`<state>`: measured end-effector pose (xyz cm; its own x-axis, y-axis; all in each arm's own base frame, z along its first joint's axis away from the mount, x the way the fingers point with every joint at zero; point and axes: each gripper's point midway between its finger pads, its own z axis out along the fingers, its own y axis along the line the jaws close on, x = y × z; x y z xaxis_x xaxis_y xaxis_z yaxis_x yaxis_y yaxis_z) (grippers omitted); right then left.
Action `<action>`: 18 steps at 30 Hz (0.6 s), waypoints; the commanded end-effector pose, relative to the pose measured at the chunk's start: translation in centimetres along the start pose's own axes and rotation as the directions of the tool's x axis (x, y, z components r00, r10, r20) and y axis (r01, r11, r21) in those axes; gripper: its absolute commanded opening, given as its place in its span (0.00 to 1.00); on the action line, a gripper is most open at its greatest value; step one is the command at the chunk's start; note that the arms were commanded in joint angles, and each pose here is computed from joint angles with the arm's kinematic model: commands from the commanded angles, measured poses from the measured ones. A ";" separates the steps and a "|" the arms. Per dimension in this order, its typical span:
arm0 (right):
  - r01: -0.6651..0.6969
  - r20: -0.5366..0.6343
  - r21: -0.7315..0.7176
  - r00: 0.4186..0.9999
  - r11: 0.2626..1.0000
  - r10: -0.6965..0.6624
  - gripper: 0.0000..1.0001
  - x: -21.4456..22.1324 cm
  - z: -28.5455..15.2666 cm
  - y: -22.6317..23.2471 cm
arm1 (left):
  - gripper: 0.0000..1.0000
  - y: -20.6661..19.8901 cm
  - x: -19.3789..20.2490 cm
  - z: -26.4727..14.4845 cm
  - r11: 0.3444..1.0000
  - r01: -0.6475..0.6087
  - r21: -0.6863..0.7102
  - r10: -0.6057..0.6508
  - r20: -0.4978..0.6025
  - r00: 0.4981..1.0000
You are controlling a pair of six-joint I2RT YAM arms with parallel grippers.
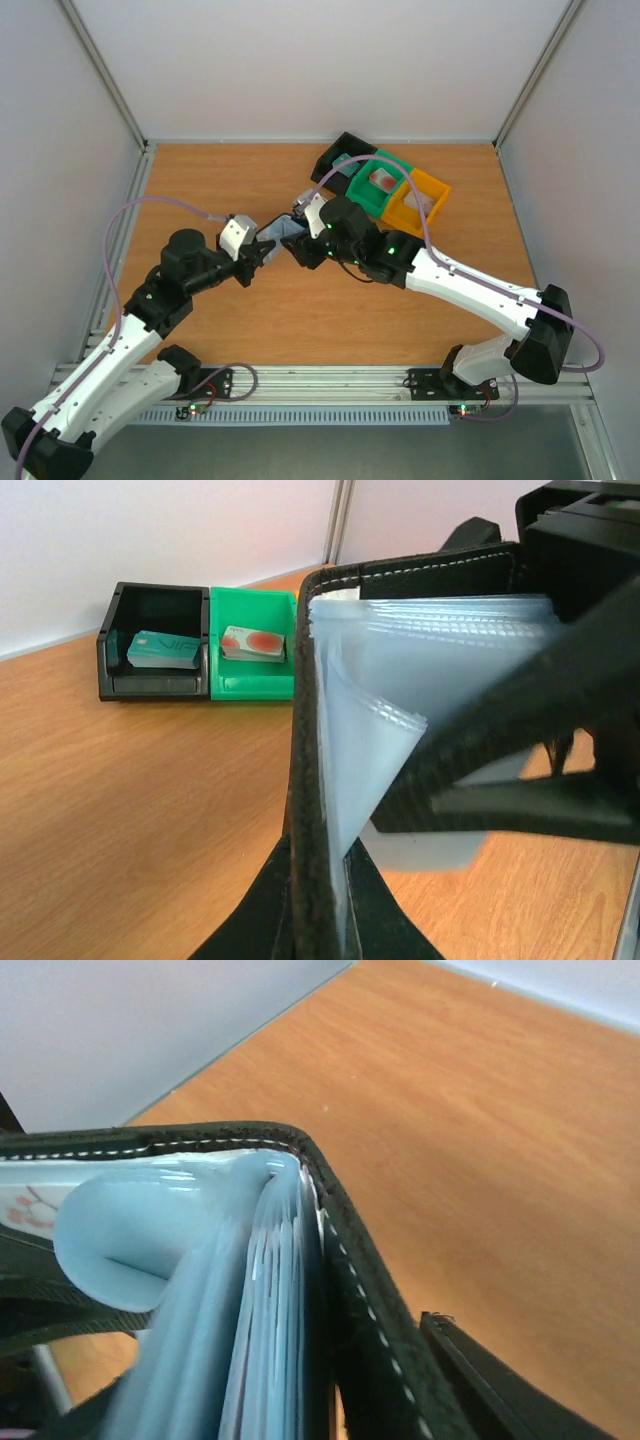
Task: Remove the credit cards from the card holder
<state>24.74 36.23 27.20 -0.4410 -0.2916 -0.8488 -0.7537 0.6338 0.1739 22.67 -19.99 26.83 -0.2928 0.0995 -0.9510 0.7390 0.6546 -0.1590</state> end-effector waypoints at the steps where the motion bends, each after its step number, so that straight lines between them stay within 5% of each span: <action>1: -0.019 0.056 0.058 0.998 0.998 0.015 0.47 -1.0 -1.5 -0.8 | 0.00 -0.3 -1.1 -0.2 0.999 -0.034 0.010 0.033 0.055 0.998; 7: -0.021 0.001 0.073 1.000 0.997 0.021 0.02 0.5 -2.1 -2.3 | 0.00 -2.4 -1.3 -0.3 0.991 -0.029 0.130 0.019 0.077 0.997; 9: -0.036 -0.011 -0.011 0.999 0.999 0.036 0.01 0.8 -2.5 -2.2 | 0.16 -4.4 -1.7 -0.9 0.969 -0.030 0.243 0.007 0.097 0.995; 11: -0.061 0.014 -0.117 0.998 0.991 0.063 0.01 0.4 -3.4 -2.7 | 0.51 -6.3 -2.1 -1.7 0.935 -0.036 0.353 -0.004 0.111 0.994; 12: -0.076 0.026 -0.190 0.996 0.979 0.082 0.01 0.1 -4.1 -2.5 | 0.55 -6.9 -2.3 -2.0 0.924 -0.039 0.381 -0.006 0.116 0.993; 18: -0.053 0.064 -0.493 0.993 0.869 0.097 0.01 -1.3 -7.7 0.3 | 0.44 -5.2 -2.4 -1.4 0.957 -0.065 0.281 0.029 0.130 0.991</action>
<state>26.13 29.37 26.96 -0.5581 -0.2002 -0.8053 -0.7508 0.5351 0.3873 18.40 -22.68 29.06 -0.2621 0.0421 -0.9641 0.8884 0.4008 -0.2240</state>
